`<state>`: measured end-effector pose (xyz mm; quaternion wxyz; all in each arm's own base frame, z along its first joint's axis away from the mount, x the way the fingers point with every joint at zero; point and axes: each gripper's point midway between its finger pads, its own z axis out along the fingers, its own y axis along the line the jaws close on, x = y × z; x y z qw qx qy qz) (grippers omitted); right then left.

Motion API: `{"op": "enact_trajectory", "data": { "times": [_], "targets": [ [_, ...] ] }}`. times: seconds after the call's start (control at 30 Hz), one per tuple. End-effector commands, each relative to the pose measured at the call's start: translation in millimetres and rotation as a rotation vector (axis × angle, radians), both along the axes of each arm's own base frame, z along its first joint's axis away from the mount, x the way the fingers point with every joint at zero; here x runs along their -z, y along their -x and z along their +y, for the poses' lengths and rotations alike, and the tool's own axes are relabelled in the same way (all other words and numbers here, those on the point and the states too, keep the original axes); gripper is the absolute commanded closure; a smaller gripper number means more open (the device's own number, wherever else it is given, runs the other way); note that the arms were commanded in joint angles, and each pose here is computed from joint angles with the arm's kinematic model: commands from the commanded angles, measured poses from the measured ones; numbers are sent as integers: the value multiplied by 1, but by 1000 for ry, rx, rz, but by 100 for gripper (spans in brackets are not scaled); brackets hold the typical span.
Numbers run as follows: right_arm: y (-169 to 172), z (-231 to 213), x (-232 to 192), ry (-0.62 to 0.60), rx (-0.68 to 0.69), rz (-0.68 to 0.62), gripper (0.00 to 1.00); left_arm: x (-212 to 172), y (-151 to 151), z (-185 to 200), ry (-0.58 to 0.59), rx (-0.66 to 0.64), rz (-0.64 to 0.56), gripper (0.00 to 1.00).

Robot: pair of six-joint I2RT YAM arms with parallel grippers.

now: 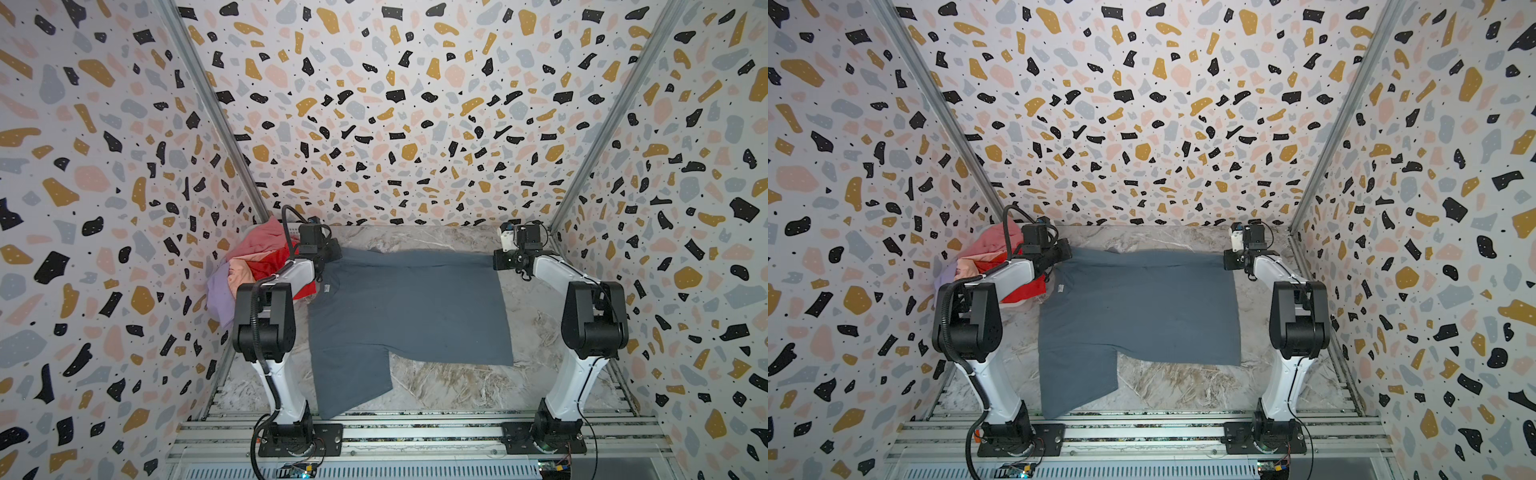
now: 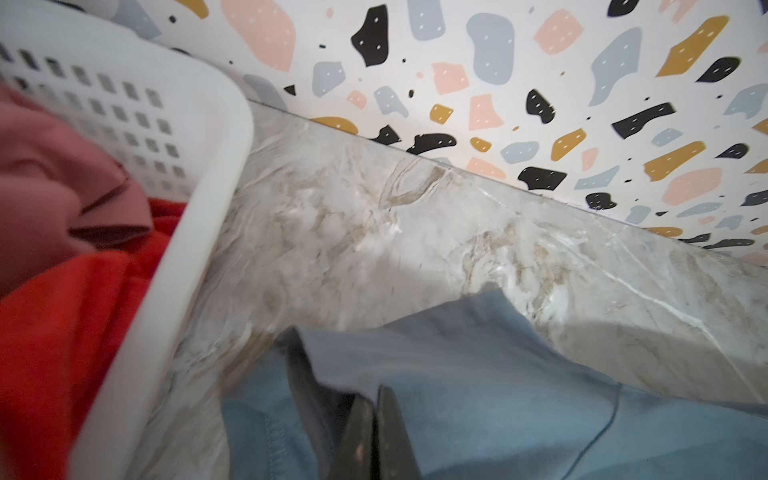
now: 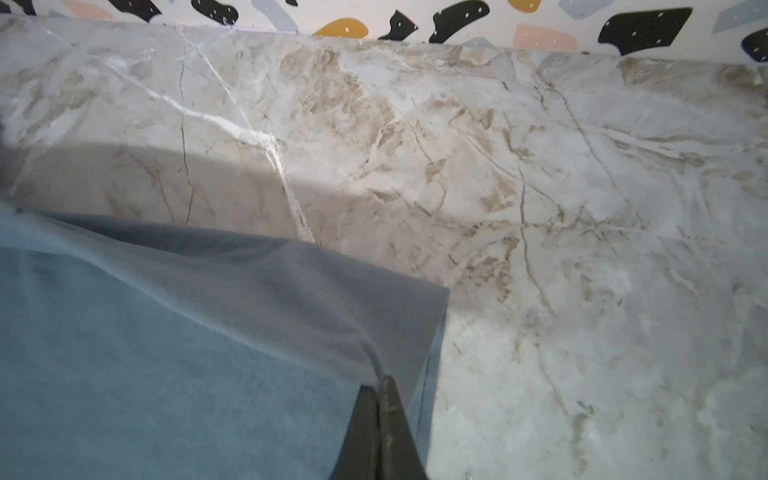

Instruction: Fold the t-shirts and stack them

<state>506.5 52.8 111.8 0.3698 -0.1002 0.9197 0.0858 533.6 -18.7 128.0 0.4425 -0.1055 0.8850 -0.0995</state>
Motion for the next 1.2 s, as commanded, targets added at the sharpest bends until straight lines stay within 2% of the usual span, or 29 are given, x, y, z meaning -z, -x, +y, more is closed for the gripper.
{"op": "enact_trajectory", "data": {
  "times": [0.0, 0.03, 0.07, 0.1, 0.13, 0.17, 0.23, 0.43, 0.67, 0.9, 1.17],
  "targets": [
    [29, -4, -17, 39, -8, -8, 100, -46, 11, 19, -59, -76, -124, 98],
    [39, -6, -17, 45, 5, -5, 99, -46, 21, 23, -62, -100, -121, 89],
    [48, -12, -15, 57, 35, 0, 85, -48, 30, 26, -62, -123, -125, 80],
    [55, -18, -14, 62, 71, 0, 78, -51, 39, 28, -62, -138, -132, 72],
    [60, -23, -18, 55, 105, -19, 67, -56, 47, 32, -63, -162, -144, 62],
    [61, -25, -26, 34, 126, -49, 56, -63, 54, 33, -57, -177, -167, 58],
    [54, -26, -42, -13, 148, -96, 50, -73, 59, 36, -57, -192, -189, 54],
    [21, 18, -58, -143, 35, -93, 48, -67, 41, 4, -20, -80, -98, 53],
    [27, 82, -21, -207, -61, 8, 49, -12, 38, -55, -30, 34, 85, 52],
    [42, 96, 34, -209, -71, 131, 49, 44, 45, -62, 3, 11, 205, 53],
    [28, 85, 80, -147, -1, 199, 49, 104, 47, -67, 21, 16, 329, 53]
  ]
}}
